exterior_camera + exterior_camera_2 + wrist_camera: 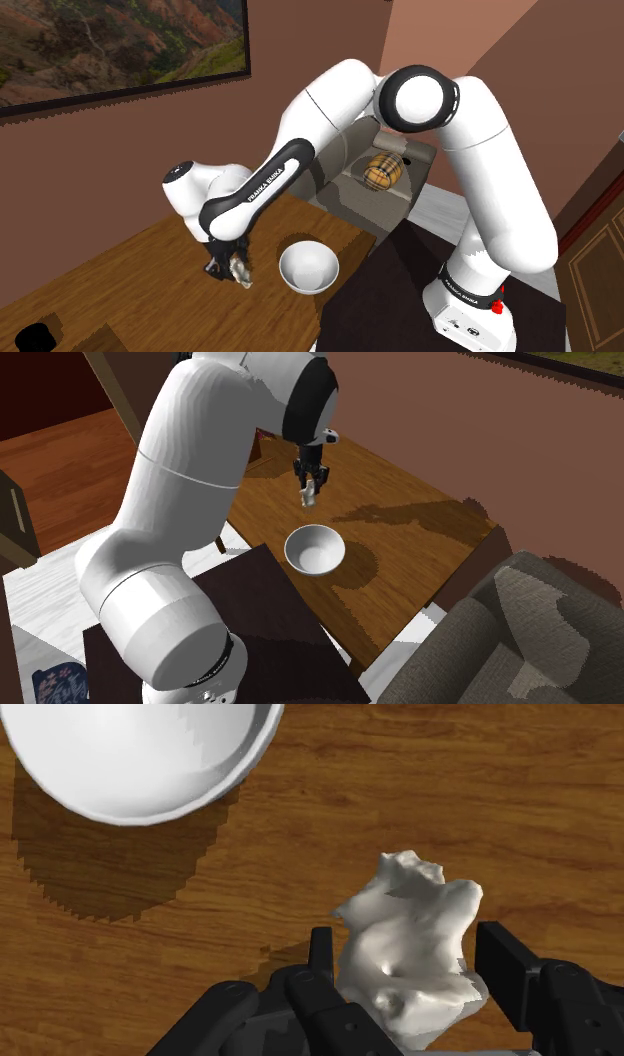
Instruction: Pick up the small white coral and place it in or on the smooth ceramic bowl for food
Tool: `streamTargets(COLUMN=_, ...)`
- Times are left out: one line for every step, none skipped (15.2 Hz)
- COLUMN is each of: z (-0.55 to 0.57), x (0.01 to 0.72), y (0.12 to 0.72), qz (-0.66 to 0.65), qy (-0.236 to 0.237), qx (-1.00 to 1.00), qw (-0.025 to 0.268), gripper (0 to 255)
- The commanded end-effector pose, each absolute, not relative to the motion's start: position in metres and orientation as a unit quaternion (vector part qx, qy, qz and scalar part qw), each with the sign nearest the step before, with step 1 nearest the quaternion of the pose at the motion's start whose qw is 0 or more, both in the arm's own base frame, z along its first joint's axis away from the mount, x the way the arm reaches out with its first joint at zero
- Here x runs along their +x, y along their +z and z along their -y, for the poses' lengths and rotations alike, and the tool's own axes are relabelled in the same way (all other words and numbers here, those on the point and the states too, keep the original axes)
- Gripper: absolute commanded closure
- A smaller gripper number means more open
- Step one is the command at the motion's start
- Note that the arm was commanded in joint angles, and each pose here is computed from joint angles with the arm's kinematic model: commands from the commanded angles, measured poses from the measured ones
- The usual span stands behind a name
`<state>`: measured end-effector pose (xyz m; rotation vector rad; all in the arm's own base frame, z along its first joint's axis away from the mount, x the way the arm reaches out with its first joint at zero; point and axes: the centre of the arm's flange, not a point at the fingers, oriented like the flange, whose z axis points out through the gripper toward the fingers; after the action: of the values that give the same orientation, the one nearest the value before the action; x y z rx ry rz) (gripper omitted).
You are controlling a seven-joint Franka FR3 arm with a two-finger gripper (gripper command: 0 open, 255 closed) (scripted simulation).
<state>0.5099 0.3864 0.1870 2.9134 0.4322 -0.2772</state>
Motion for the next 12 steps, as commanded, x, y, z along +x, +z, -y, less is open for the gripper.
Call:
streamTargets(z=-0.387, x=0.51, y=0.197, qz=-0.145, qy=-0.093, qx=0.981, qw=0.092, gripper=255)
streamTargets(z=-0.387, x=0.51, y=0.202, qz=-0.145, qy=-0.093, qx=0.981, qw=0.092, gripper=255)
streamTargets(z=-0.387, x=0.51, y=0.208, qz=-0.145, qy=-0.093, qx=0.981, qw=0.092, gripper=255)
streamTargets(z=-0.387, x=0.51, y=0.213, qz=-0.145, qy=-0.093, qx=0.981, qw=0.092, gripper=255)
streamTargets(z=-0.387, x=0.51, y=0.217, qz=-0.145, qy=-0.093, qx=0.981, qw=0.092, gripper=255)
streamTargets(z=-0.376, x=0.503, y=0.217, qz=-0.145, qy=-0.093, qx=0.981, qw=0.092, gripper=255)
streamTargets(z=-0.364, x=0.497, y=0.217, qz=-0.145, qy=-0.093, qx=0.981, qw=0.092, gripper=255)
streamTargets(z=-0.352, x=0.491, y=0.216, qz=-0.145, qy=-0.093, qx=0.981, qw=0.092, gripper=255)
streamTargets(z=-0.341, x=0.485, y=0.216, qz=-0.145, qy=-0.093, qx=0.981, qw=0.092, gripper=255)
streamTargets(z=-0.329, x=0.478, y=0.216, qz=-0.145, qy=-0.093, qx=0.981, qw=0.092, gripper=255)
streamTargets(z=-0.318, x=0.472, y=0.216, qz=-0.145, qy=-0.093, qx=0.981, qw=0.092, gripper=255)
streamTargets(z=-0.306, x=0.466, y=0.216, qz=-0.145, qy=-0.093, qx=0.981, qw=0.092, gripper=255)
